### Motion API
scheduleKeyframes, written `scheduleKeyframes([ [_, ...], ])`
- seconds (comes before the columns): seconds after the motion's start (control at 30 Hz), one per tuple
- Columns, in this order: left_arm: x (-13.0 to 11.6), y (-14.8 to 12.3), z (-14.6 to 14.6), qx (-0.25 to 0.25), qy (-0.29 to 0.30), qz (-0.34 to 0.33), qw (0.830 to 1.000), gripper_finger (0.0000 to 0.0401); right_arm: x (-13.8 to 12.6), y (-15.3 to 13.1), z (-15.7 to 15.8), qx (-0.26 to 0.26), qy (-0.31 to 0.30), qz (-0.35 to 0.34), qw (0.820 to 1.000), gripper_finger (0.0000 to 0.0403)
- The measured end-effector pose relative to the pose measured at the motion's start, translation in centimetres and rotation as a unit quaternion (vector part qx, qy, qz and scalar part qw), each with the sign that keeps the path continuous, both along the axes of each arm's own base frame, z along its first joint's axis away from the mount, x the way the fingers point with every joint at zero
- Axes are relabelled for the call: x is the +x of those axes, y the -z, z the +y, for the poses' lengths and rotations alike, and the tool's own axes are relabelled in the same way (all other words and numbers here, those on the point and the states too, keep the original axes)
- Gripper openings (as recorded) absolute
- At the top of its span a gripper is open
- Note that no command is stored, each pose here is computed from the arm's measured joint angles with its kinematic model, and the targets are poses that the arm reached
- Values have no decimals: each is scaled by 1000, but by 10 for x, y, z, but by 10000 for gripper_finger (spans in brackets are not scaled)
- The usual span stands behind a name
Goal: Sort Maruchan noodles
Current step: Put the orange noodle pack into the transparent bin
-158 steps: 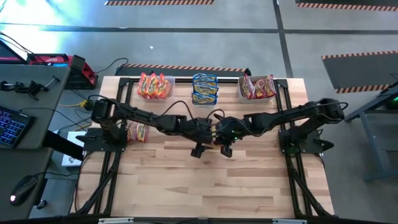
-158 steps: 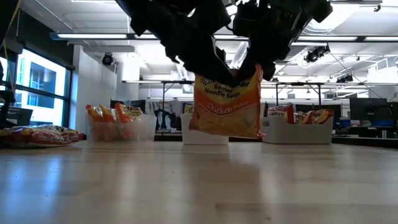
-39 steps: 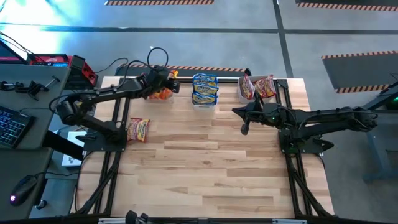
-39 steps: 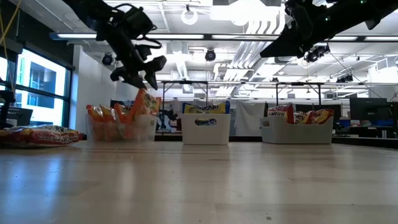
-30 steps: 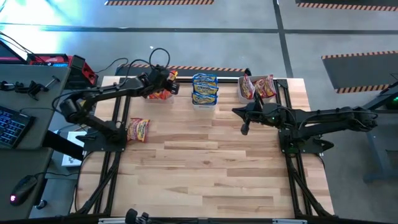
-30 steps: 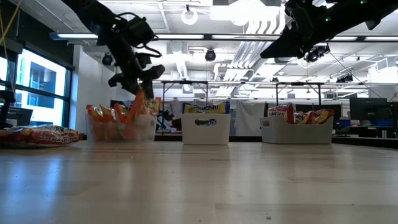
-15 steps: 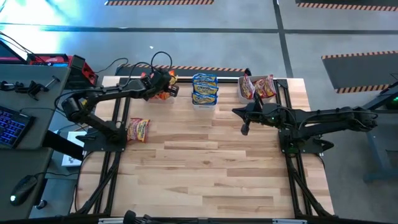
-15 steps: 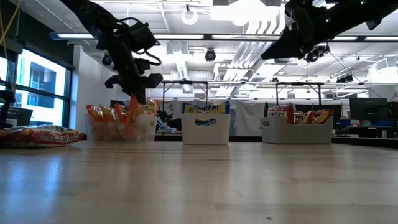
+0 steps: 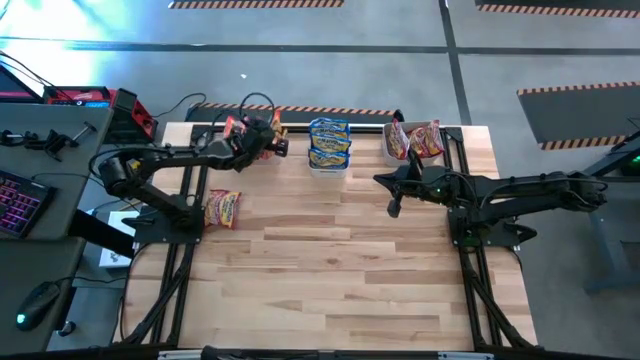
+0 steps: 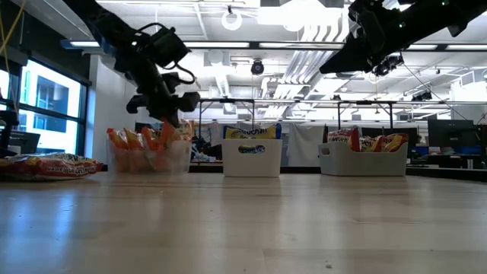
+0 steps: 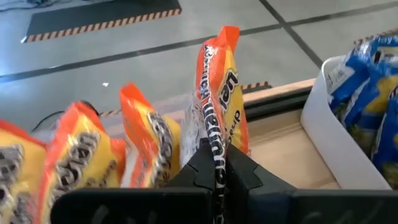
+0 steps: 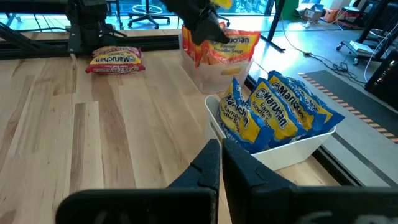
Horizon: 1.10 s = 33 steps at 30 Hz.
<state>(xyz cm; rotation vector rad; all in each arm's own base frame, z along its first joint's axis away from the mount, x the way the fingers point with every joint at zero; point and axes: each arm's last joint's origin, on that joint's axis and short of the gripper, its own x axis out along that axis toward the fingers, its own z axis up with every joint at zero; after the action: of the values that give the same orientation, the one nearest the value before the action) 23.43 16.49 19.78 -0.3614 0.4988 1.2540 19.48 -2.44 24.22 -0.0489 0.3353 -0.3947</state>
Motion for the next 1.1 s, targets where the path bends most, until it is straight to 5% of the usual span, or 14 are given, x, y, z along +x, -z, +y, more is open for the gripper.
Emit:
scheduleKeyframes([
  [0.3, -4, 10, -1, 7, 7, -18, 1000, 1, 0, 0, 0, 0, 0, 0, 1000, 0],
  [0.6, 6, -36, 5, 30, 73, 56, 995, 67, 0, 0, 0, 0, 0, 0, 1000, 0],
  [0.8, 6, -45, 4, 3, 109, 59, 992, 127, 0, 0, 0, 0, 0, 0, 1000, 0],
  [1.1, 1, -56, 12, -80, 172, 46, 981, 128, 0, 0, 0, 0, 0, 1, 1000, 0],
])
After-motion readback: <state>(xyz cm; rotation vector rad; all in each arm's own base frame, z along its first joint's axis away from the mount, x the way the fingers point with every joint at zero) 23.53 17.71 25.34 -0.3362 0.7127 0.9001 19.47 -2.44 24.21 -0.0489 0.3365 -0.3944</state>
